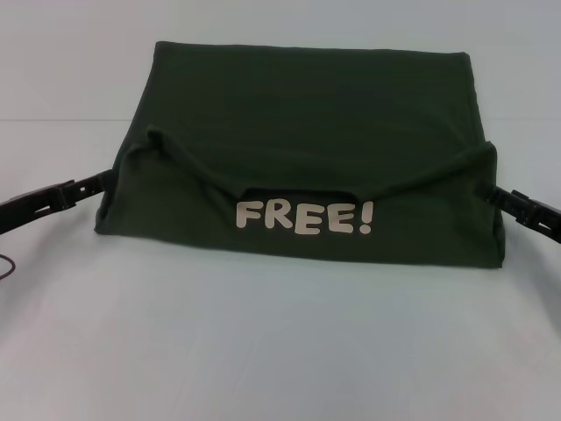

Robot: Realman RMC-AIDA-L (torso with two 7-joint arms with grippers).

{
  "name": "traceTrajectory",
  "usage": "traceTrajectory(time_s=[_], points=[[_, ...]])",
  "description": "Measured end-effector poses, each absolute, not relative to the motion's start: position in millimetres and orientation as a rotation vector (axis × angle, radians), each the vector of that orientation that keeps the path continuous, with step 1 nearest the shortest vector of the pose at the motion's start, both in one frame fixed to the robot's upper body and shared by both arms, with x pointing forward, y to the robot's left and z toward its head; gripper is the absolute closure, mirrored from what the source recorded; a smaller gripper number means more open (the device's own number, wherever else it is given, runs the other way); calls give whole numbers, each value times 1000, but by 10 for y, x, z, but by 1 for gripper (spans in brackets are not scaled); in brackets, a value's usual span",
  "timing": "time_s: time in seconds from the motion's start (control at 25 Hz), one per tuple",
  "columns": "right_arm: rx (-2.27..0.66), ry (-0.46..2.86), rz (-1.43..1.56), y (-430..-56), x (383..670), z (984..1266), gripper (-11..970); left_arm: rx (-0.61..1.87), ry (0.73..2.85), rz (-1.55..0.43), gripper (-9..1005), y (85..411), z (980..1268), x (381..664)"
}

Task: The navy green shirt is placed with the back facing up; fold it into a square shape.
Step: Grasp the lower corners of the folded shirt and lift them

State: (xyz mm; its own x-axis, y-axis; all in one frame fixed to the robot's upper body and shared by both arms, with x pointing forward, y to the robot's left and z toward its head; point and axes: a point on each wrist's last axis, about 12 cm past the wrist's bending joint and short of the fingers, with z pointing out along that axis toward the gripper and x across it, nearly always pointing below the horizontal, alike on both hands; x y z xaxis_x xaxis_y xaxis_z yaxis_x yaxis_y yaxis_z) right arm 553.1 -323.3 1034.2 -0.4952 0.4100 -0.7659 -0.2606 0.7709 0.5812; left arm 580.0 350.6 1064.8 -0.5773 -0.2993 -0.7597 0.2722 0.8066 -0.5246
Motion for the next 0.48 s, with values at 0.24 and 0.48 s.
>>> traceTrajectory(time_s=[0.24,0.48], points=[[124,1928,808,-3232,5525,10331,12,-57,2082,-694,124,3416,10537,5838],[128,1925,808,-3228,5543,10342,12,-30,2107,-647,124,3268,10454,5869]])
